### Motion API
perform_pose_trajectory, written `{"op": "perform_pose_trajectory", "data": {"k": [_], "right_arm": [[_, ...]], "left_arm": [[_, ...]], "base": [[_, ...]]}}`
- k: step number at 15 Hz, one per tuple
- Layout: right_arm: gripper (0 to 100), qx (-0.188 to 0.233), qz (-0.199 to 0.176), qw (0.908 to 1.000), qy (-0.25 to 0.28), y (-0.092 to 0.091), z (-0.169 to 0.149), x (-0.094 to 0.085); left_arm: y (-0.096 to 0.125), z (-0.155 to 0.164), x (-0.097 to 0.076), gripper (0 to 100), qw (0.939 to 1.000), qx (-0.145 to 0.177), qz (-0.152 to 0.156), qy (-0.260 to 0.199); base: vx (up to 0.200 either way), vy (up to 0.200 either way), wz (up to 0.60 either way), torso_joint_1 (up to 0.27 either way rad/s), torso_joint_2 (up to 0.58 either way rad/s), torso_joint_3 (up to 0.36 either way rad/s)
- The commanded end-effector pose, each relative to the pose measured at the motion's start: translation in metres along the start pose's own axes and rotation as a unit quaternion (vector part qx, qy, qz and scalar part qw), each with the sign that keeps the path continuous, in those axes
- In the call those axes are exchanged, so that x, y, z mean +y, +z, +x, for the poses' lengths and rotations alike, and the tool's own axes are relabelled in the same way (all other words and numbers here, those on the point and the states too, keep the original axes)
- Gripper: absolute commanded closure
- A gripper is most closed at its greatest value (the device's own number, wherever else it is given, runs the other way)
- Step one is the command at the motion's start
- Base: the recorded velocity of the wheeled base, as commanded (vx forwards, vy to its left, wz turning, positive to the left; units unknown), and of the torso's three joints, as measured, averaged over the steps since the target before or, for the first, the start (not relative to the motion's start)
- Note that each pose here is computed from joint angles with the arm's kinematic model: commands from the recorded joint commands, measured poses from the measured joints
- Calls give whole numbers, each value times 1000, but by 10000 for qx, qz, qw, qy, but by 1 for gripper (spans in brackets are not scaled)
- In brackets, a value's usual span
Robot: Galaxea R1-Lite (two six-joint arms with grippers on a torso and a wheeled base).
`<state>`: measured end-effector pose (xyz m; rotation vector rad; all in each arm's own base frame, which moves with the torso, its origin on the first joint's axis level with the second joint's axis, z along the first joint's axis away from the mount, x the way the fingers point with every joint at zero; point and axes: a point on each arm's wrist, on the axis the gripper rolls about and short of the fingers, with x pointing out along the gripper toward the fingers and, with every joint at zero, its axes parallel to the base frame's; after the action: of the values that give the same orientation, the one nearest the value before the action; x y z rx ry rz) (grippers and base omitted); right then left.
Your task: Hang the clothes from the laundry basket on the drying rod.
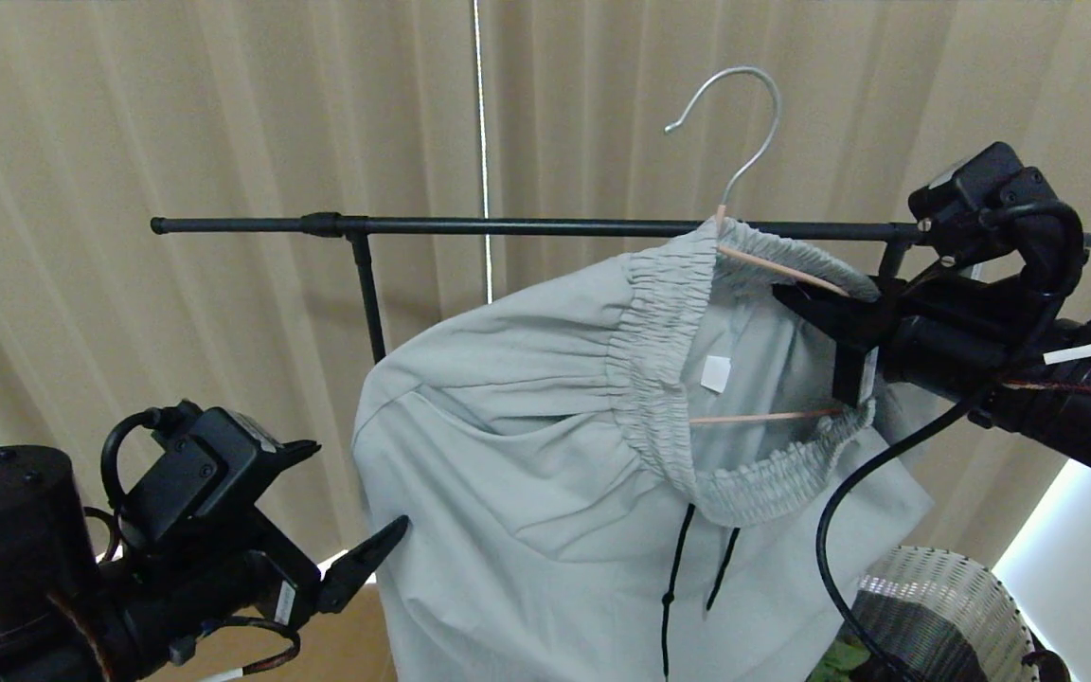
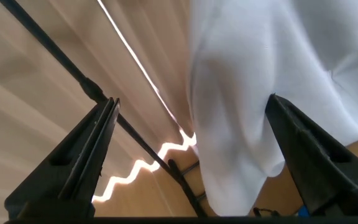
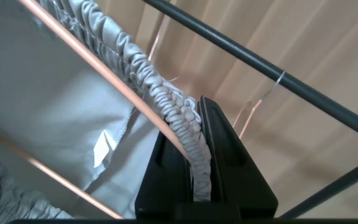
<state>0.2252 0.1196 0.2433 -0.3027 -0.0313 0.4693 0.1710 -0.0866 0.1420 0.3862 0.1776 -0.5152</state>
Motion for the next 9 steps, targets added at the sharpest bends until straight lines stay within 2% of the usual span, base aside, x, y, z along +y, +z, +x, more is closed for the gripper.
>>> {"op": "perform_pose_trajectory", "data": {"k": [1,4,5,9], "right_arm": [[100,-4,-5,10000,19,-1,-4,0],[100,18,-6,10000,26,-2,-4,1],[100,10,-6,10000,24,-2,-4,1],[100,10,-6,10000,24,-2,-4,1]], "left_arm": [[-1,3,0,0,10000,51,1,-19],[-1,4,0,0,10000,51,1,-19],[-1,4,0,100,10000,51,1,-19],[-1,5,0,100,10000,66,8,-24]], "base": [[0,0,0,0,0,0],[0,0,0,0,0,0],[0,0,0,0,0,0],[0,0,0,0,0,0]]}}
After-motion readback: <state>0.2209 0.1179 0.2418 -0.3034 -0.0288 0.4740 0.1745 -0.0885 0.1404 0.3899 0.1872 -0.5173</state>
